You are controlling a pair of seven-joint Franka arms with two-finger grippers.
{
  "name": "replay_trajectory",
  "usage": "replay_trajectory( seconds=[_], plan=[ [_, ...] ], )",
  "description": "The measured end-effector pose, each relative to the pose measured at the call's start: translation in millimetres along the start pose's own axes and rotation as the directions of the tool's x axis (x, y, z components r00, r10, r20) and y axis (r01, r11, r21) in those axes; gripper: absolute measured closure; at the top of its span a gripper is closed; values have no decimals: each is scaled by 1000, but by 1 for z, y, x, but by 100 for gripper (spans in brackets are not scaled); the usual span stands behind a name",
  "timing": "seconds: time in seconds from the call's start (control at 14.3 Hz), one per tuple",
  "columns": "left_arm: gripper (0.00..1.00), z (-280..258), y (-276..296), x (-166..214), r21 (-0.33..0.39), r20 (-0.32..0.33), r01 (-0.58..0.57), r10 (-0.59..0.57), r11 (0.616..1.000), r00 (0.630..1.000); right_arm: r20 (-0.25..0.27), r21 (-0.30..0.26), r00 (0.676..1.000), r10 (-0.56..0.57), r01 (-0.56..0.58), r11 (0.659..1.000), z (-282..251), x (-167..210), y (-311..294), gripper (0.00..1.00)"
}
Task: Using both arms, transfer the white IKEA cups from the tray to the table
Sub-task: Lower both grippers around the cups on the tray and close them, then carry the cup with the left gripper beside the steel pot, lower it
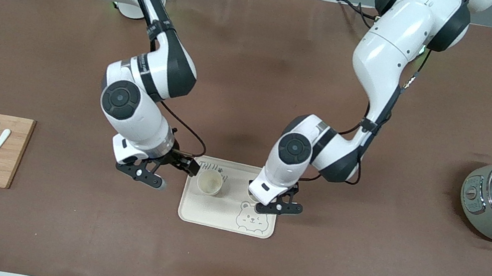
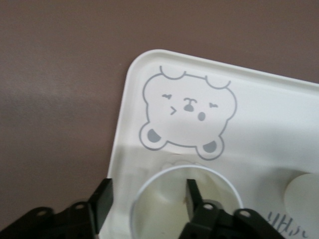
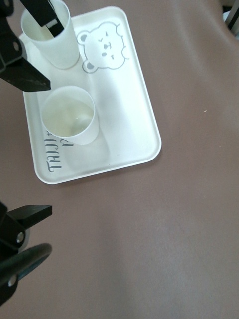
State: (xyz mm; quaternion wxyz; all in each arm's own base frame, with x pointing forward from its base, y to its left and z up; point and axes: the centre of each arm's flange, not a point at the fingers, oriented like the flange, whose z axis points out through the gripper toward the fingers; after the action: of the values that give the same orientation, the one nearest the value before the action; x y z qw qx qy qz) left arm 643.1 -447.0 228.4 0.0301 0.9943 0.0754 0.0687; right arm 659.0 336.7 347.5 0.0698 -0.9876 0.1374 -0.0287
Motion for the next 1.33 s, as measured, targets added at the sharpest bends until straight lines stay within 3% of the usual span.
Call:
replay_trajectory(
  seconds=[0.42,0.7,0.98,1.33],
  plan=[
    [97,3,3,-3,4,-9,15,-15,1000,1000,-9,-8,1000,-29,29,1000,50,-9,-12,0],
    [96,-7,-2,7,1,-19,28,-28,1000,999,-14,-7,999,-41,41,999,67,-14,-17,0],
    [96,-53,-23,19,66,36,24,-27,998,999,-26,-8,999,-47,46,999,81,-13,-16,0],
    [96,-104,-89,14,93,92,-59,51,994,994,-35,-10,997,-62,62,998,97,-18,-20,0]
  ],
)
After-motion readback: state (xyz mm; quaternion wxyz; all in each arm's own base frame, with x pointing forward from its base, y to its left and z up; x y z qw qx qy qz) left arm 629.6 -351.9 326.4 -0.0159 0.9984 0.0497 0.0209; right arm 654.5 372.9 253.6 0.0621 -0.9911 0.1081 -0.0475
